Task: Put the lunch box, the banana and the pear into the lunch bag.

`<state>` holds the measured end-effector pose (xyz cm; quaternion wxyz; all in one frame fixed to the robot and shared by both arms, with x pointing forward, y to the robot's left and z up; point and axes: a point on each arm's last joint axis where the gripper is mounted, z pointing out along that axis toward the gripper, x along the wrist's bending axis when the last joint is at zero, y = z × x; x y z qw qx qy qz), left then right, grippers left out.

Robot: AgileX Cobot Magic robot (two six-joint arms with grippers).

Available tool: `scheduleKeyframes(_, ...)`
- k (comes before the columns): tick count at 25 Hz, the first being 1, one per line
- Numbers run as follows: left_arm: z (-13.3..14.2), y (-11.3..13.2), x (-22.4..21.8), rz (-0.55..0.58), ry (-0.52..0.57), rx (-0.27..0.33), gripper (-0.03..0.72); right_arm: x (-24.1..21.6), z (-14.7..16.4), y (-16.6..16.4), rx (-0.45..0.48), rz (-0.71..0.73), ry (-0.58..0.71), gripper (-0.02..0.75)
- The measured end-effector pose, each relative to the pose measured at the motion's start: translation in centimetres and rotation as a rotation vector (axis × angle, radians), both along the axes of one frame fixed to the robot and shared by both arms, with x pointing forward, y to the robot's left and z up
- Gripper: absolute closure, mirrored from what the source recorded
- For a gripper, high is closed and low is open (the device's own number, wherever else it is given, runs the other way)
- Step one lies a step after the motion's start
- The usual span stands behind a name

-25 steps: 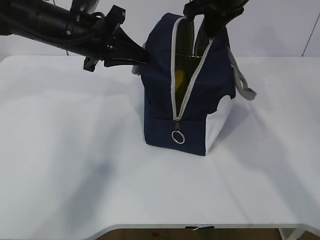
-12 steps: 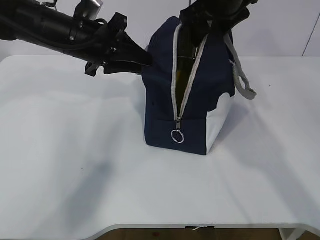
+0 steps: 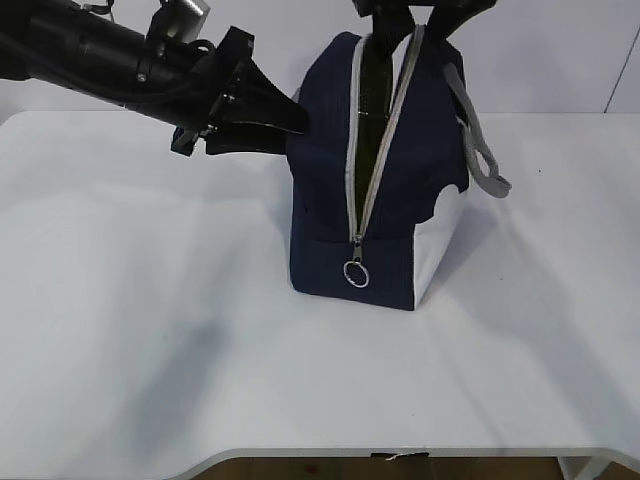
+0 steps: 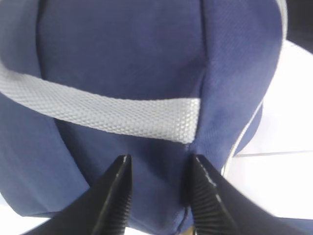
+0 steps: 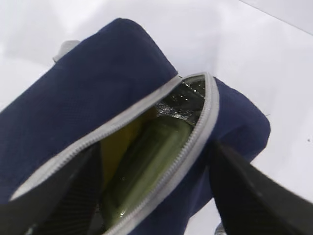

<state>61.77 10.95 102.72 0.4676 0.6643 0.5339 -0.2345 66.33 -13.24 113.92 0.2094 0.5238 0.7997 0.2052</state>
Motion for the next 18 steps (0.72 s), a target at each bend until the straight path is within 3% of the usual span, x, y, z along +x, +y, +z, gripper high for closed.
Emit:
scheduleKeyframes(9, 0.7, 0.1, -0.4, -0.027, -0.043, 0.013, 0.382, -1.9, 3.5, -0.6, 0.046, 0.005, -0.066, 0.192)
scheduleKeyframes(15, 0.8, 0.3, -0.7, -0.079, -0.082, 0.066, 0.241, -3.0, 5.3, -1.1, 0.063, 0.006, -0.103, 0.193)
scheduleKeyframes(18, 2.4, 0.3, -0.9, -0.132, -0.131, 0.083, 0.221, -3.8, 6.5, -1.3, 0.082, 0.010, -0.127, 0.192)
